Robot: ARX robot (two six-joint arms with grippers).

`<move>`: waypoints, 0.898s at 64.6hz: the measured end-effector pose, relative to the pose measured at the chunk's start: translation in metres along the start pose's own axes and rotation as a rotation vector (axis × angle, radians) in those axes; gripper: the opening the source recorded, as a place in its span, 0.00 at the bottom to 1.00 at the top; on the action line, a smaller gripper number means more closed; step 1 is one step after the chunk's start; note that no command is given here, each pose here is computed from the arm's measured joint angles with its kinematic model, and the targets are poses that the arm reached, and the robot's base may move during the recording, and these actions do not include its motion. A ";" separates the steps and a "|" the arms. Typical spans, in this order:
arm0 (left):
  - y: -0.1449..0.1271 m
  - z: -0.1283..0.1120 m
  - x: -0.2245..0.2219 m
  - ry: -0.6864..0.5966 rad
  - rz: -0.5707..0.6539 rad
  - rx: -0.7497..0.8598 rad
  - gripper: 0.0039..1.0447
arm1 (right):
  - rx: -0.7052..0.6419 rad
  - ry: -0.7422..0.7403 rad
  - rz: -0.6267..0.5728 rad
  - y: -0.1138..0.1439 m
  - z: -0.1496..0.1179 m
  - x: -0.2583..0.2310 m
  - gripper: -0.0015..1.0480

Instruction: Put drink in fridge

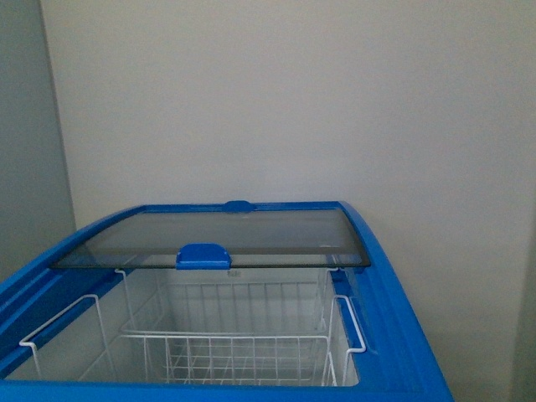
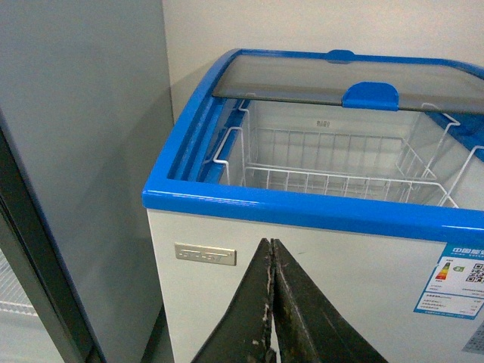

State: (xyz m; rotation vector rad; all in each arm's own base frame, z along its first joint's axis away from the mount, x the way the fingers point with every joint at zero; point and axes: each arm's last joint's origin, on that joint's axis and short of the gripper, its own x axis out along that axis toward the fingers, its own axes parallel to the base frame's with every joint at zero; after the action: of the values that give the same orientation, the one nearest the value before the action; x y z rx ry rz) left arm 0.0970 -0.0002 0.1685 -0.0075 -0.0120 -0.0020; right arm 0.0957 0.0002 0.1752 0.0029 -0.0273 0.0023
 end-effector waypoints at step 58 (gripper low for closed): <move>0.000 0.000 0.000 0.000 0.000 0.001 0.92 | 0.000 -0.001 0.000 0.000 0.000 0.000 0.93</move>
State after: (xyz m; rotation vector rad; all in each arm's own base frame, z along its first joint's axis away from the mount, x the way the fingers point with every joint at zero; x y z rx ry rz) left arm 0.0970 -0.0002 0.1685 -0.0063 -0.0120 -0.0019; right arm 0.0957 0.0002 0.1752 0.0029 -0.0280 0.0023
